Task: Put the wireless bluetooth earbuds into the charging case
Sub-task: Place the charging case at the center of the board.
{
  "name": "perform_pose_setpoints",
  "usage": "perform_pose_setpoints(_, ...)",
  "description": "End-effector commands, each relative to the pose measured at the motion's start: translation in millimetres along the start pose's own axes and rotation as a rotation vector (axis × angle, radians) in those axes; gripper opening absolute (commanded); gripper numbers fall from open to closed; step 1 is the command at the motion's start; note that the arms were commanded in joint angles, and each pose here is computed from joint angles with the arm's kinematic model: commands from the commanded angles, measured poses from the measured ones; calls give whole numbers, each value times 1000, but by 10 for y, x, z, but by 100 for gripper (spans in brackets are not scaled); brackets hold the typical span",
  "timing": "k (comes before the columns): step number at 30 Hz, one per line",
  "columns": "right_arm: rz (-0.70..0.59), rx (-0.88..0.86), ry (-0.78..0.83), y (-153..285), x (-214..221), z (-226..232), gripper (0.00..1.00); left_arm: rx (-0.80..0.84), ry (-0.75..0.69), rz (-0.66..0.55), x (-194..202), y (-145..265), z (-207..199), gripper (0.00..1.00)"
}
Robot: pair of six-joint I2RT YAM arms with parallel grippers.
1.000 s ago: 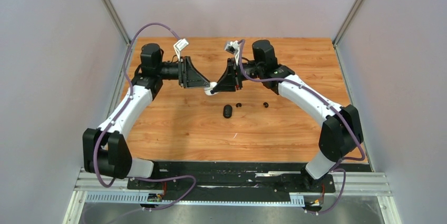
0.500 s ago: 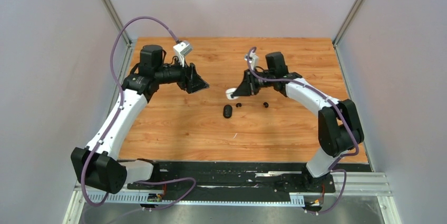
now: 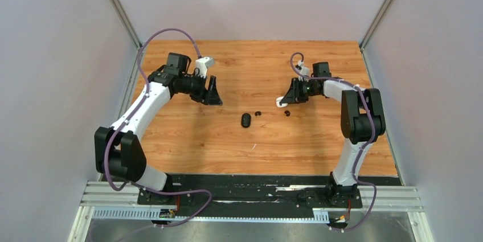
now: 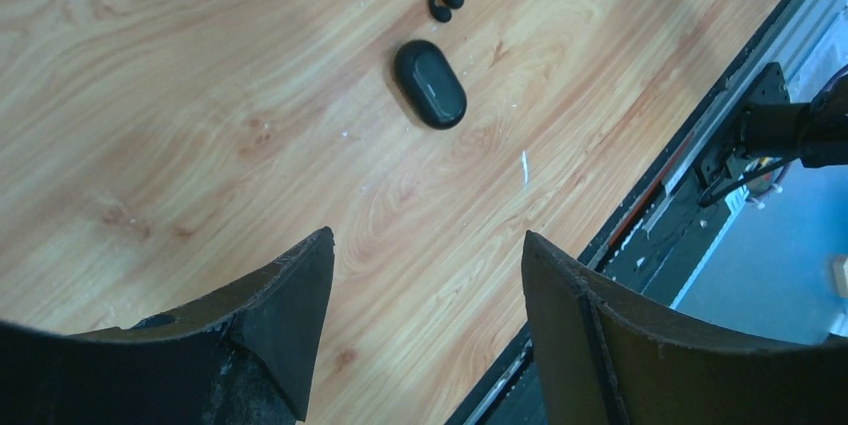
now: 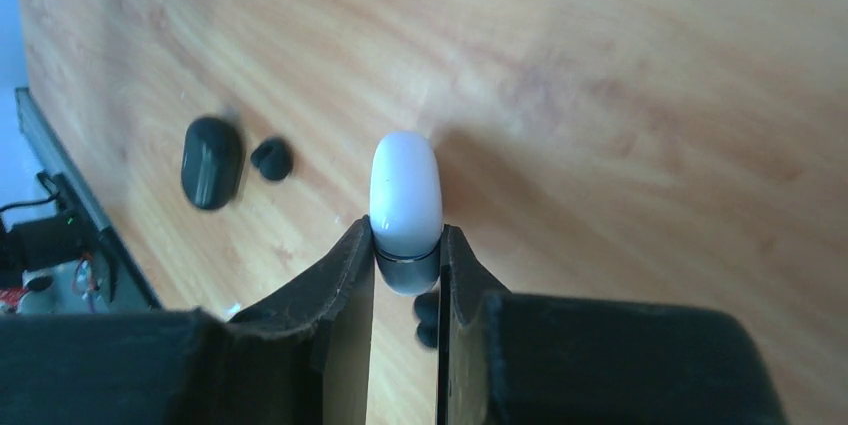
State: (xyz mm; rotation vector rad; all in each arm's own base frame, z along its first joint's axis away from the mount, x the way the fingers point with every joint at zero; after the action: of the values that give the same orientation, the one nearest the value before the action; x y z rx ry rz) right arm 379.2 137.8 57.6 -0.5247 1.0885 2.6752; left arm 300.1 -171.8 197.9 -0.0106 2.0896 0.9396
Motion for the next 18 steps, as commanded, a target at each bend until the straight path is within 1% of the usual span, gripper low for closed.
perform_pose_setpoints(1,-73,59,34,-55,-434,-192,19,51,18,53,153,-75,29,75)
perform_pose_setpoints(2,-74,65,22,-74,-471,-219,24,68,20,51,148,-88,14,74)
perform_pose_setpoints(4,-76,85,12,-100,-515,-277,39,74,32,63,173,-131,40,74)
perform_pose_setpoints(7,-95,129,22,-13,-589,-314,59,60,59,75,190,-208,116,74)
perform_pose_setpoints(9,-133,190,38,164,-674,-308,77,13,68,78,176,-248,216,74)
perform_pose_setpoints(10,-155,227,46,260,-719,-314,90,2,89,78,152,-267,244,75)
perform_pose_setpoints(11,-183,270,53,374,-771,-320,99,-19,89,70,105,-273,286,74)
perform_pose_setpoints(12,-203,296,95,472,-813,-301,100,-28,115,76,105,-307,318,74)
perform_pose_setpoints(13,-219,282,148,553,-852,-227,100,-39,119,68,59,-314,342,74)
perform_pose_setpoints(16,-254,120,350,699,-905,193,100,-38,155,51,-1,-340,345,73)
perform_pose_setpoints(18,-246,-13,387,707,-872,431,100,-36,168,17,-35,-338,323,73)
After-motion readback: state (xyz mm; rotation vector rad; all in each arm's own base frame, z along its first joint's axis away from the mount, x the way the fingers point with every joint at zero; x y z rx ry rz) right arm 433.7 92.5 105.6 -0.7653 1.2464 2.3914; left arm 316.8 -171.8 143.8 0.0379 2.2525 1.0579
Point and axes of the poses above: each gripper's point midway between its finger pads, its own y axis back along the fingers, its own z axis along the line the jaws close on, x = y × z, the point moved 2 cm from there along y, back along the fingers, and after that the axes turned 7 degrees about -y, right-handed, at the moved point
